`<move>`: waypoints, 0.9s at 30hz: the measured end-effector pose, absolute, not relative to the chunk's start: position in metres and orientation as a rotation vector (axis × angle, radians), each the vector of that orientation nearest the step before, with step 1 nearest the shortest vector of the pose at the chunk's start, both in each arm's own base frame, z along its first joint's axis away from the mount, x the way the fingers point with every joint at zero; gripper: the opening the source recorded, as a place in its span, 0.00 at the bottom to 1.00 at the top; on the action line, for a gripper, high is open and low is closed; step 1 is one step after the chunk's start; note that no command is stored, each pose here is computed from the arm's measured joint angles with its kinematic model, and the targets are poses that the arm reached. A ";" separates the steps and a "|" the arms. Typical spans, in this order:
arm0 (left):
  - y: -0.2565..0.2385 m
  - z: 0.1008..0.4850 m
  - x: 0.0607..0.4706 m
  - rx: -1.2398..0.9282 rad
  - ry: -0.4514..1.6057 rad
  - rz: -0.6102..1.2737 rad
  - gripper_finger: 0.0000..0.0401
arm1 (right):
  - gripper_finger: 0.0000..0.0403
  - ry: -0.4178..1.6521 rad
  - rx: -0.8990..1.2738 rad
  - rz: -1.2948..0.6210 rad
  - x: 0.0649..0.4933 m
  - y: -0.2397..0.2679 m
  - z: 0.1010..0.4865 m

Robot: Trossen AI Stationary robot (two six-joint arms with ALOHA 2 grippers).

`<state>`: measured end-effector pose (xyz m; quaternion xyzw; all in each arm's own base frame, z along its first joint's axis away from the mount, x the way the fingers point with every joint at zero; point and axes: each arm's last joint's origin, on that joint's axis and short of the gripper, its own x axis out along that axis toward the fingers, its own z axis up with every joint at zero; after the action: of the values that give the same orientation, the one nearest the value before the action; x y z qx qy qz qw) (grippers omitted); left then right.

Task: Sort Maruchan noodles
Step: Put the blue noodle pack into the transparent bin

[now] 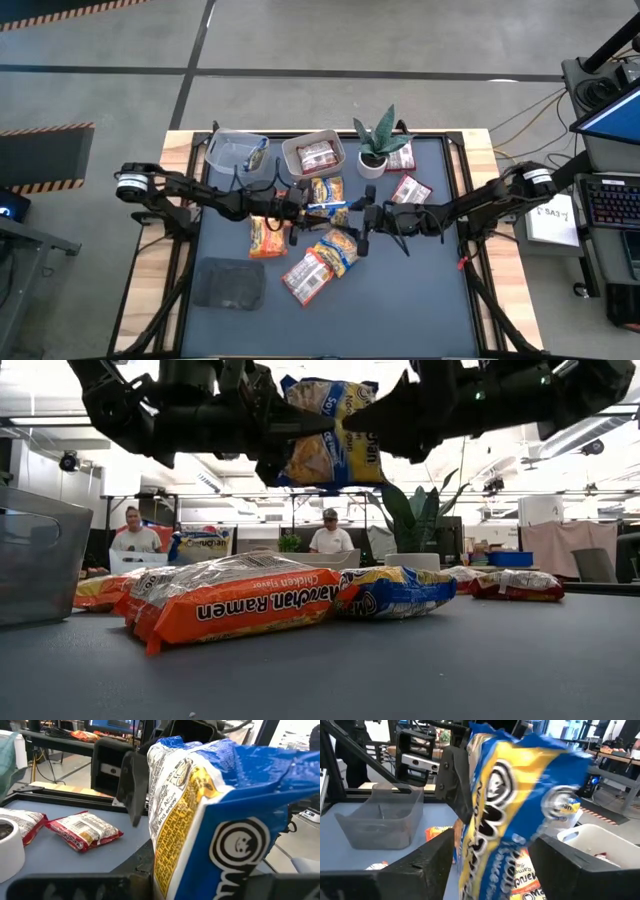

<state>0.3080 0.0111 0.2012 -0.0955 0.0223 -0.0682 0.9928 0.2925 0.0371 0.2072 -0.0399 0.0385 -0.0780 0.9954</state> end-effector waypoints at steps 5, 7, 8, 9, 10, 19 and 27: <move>0.013 0.222 0.293 -0.144 0.070 -0.114 0.18 | 0.63 0.079 -0.074 -0.161 0.278 0.035 0.227; 0.016 0.234 0.281 -0.132 0.100 -0.055 0.18 | 0.64 0.076 -0.054 -0.169 0.272 0.033 0.235; 0.019 0.238 0.274 -0.122 0.131 -0.010 0.18 | 0.64 0.084 -0.047 -0.179 0.268 0.033 0.239; 0.021 0.243 0.267 -0.104 0.165 0.045 0.18 | 0.64 0.094 -0.047 -0.188 0.265 0.032 0.241; 0.024 0.250 0.259 -0.078 0.203 0.112 0.18 | 0.64 0.100 -0.049 -0.194 0.262 0.031 0.243; 0.056 0.304 0.199 0.260 0.477 1.021 0.18 | 0.61 0.112 -0.065 -0.210 0.256 0.030 0.248; 0.120 0.292 0.169 0.044 0.638 1.212 0.18 | 0.62 0.178 -0.062 -0.210 0.266 0.031 0.230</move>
<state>0.1686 0.1203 0.2916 0.0201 0.2946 0.5598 0.7742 0.2655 0.0314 0.2301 -0.0310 0.0887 -0.1047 0.9901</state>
